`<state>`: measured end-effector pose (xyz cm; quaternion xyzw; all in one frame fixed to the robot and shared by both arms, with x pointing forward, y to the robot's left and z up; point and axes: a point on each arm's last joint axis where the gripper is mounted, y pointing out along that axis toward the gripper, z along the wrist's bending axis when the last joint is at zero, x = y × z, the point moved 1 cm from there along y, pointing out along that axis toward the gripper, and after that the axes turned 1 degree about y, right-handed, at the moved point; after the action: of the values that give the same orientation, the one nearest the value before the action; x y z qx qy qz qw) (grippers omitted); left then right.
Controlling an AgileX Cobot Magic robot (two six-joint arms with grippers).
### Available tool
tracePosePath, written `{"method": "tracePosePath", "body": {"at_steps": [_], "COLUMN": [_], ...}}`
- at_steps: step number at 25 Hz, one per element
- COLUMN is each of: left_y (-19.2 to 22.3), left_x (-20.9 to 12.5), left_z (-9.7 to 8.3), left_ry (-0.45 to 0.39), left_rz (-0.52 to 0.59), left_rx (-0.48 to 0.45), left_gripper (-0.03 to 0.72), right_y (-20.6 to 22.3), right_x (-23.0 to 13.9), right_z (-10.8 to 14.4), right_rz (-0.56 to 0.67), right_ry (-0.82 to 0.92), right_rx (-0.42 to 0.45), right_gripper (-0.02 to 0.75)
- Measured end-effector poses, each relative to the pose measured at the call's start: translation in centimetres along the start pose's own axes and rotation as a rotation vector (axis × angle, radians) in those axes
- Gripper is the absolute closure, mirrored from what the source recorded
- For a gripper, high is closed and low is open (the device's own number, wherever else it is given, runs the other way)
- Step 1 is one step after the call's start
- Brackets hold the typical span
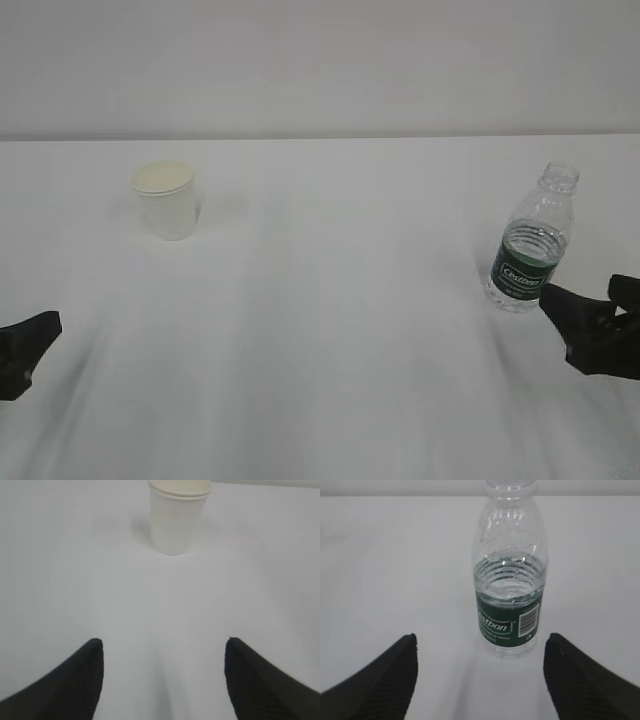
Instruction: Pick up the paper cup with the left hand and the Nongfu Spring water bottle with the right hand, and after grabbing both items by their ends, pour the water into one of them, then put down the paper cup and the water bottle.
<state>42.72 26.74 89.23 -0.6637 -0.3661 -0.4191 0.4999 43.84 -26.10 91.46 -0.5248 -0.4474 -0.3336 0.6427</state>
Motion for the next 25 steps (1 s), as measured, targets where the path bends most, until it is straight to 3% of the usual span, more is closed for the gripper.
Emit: {"method": "tracePosePath", "body": {"at_steps": [16, 20, 25], "left_y": [2.6, 3.0, 3.1], "left_x": [1.3, 1.7, 1.8], "left_z": [0.2, 0.2, 0.2], "left_ry": [0.008, 0.010, 0.011], "left_rz": [-0.048, -0.066, -0.068], "left_rx": [-0.006, -0.007, -0.008], "left_gripper": [0.151, 0.152, 0.171], "right_y": [0.1, -0.4, -0.4], "right_x": [-0.9, -2.5, -2.9], "right_z": [-1.2, -1.7, -1.5], "right_rz": [-0.086, -0.026, -0.007], "right_ry": [0.039, 0.068, 0.061], "right_rx": [-0.111, -0.168, -0.153], "right_gripper": [0.150, 0.150, 0.150]}}
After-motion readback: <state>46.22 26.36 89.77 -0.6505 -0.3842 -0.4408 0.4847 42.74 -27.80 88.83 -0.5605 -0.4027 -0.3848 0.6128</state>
